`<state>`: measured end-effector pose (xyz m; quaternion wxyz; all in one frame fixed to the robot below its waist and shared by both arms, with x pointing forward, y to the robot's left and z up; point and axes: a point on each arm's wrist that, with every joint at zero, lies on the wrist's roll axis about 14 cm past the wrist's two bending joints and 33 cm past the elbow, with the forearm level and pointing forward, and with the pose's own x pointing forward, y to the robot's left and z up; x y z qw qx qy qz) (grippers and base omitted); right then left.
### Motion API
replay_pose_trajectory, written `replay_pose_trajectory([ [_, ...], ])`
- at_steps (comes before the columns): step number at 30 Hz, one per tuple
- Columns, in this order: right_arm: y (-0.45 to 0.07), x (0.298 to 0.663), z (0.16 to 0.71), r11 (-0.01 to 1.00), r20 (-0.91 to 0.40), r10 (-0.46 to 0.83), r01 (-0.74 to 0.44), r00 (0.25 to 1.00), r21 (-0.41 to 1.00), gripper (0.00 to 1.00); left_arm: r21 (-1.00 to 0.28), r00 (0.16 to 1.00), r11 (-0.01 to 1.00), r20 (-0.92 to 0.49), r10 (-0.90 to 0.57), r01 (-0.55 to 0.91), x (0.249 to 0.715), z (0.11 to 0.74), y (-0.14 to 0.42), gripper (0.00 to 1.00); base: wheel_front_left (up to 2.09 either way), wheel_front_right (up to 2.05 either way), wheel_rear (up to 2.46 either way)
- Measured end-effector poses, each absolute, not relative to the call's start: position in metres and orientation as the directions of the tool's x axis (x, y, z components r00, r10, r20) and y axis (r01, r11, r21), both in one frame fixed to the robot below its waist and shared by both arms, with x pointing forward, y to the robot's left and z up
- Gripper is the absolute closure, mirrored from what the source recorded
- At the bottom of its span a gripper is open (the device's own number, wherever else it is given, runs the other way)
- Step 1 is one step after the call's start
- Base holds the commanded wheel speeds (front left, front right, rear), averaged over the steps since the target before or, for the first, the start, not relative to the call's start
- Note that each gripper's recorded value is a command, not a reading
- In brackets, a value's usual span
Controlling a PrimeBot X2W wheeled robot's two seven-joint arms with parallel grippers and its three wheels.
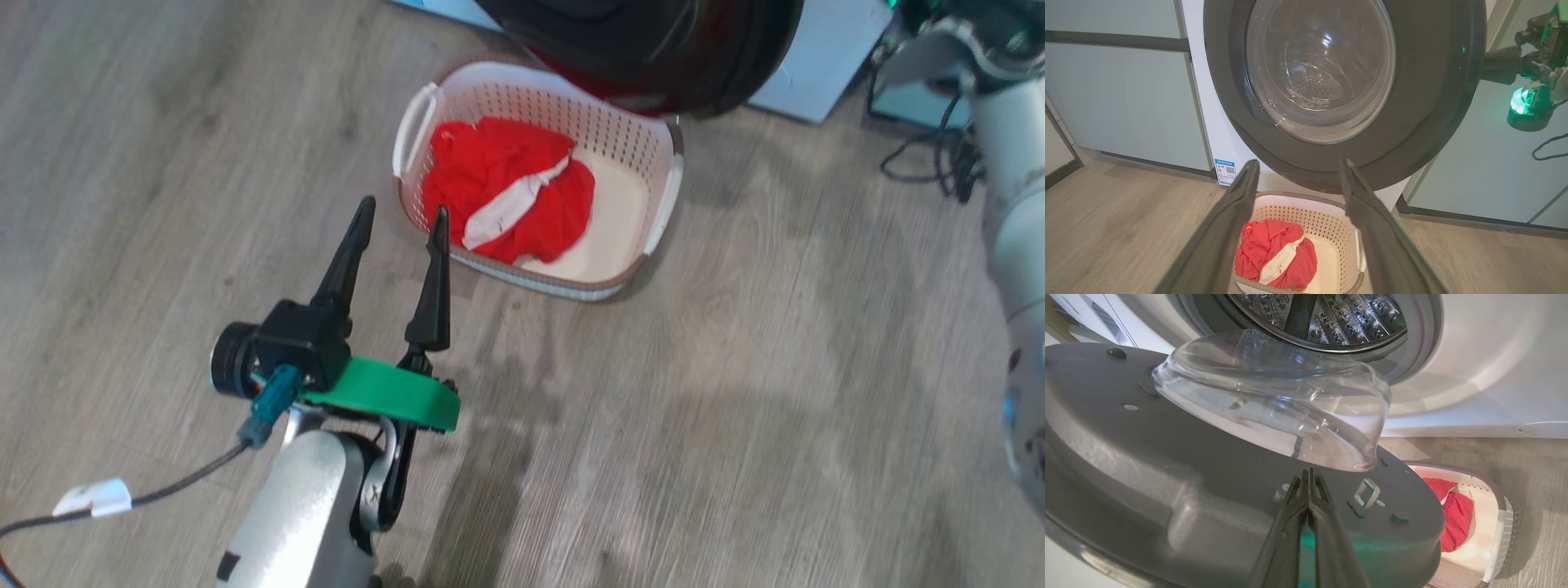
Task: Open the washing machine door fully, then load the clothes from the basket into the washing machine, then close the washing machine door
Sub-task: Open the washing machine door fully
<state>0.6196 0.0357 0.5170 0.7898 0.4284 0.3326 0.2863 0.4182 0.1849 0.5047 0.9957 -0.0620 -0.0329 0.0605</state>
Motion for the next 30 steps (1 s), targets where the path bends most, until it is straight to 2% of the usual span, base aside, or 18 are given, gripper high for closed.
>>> replay_pose_trajectory([
  [22,0.11,0.52,0.537,0.363,-0.24,0.873,-0.236,0.425,0.901,1.0,-0.108,0.954,0.961,0.136,0.268,-0.254,0.346,0.538,0.23,0.0,0.0,0.0,0.0],
  [30,0.145,0.489,0.54,0.327,-0.233,0.917,-0.273,0.325,0.905,1.0,-0.111,0.934,0.942,0.132,0.331,-0.318,0.326,0.537,0.248,0.0,0.0,0.0,0.0],
])
